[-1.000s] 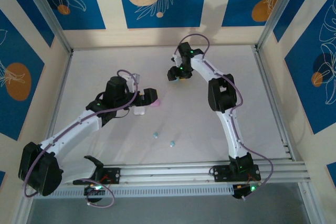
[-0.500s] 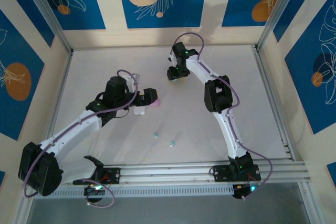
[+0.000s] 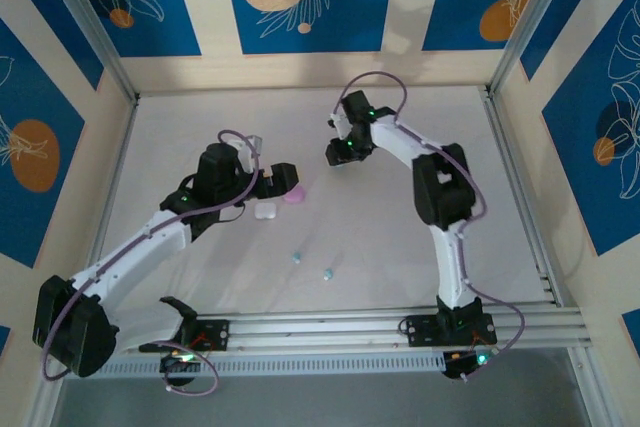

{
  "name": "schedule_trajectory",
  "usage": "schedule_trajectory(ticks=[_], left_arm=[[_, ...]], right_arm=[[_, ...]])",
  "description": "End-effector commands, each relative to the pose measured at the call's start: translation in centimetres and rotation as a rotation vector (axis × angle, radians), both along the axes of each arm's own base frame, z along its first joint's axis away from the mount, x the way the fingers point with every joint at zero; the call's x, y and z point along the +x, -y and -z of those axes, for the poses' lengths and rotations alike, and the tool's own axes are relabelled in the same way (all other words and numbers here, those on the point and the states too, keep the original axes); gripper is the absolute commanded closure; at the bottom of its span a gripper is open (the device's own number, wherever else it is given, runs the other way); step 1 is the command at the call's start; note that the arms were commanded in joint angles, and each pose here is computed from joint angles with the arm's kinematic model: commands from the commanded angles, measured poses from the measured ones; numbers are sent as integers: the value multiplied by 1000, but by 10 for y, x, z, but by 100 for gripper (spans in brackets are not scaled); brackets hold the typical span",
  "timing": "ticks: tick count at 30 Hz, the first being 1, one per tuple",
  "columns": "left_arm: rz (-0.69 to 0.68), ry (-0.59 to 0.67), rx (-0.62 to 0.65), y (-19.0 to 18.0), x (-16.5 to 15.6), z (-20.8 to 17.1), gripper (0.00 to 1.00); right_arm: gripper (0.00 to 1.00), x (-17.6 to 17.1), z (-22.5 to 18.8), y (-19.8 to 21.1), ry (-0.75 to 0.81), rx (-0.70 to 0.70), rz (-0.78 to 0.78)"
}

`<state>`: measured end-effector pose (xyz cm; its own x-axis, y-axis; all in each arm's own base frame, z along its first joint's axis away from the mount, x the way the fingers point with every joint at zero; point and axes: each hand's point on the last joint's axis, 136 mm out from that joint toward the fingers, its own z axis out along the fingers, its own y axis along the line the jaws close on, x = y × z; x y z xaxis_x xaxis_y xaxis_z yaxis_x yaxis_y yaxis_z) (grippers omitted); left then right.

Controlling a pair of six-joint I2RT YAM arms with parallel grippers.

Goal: Insert the wireless bluetooth earbuds into the charging case

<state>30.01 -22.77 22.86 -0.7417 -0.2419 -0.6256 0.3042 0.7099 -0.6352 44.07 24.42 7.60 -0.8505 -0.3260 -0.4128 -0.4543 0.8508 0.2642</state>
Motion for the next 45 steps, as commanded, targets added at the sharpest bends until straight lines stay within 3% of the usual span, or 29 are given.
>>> schedule_trajectory(ticks=[1, 8, 14, 21, 32, 35, 45], left_arm=[[-38, 94, -39, -5, 1, -34, 0], [87, 144, -133, 21, -2, -61, 7], [203, 160, -182, 53, -3, -72, 13], [320, 172, -196, 85, -14, -76, 13], [337, 137, -185, 105, -11, -66, 19], [336, 126, -190, 108, -9, -64, 27], [383, 88, -204, 120, -14, -60, 67]], right_arm=[[67, -14, -92, -23, 248, 231, -79], [67, -87, -146, -12, 474, 332, -204], [67, -126, -172, -7, 683, 333, -315], [67, -142, -183, -7, 753, 325, -351], [67, -162, -189, -24, 833, 335, -487], [67, -166, -189, -24, 843, 337, -498], [65, -164, -188, -24, 853, 315, -472]])
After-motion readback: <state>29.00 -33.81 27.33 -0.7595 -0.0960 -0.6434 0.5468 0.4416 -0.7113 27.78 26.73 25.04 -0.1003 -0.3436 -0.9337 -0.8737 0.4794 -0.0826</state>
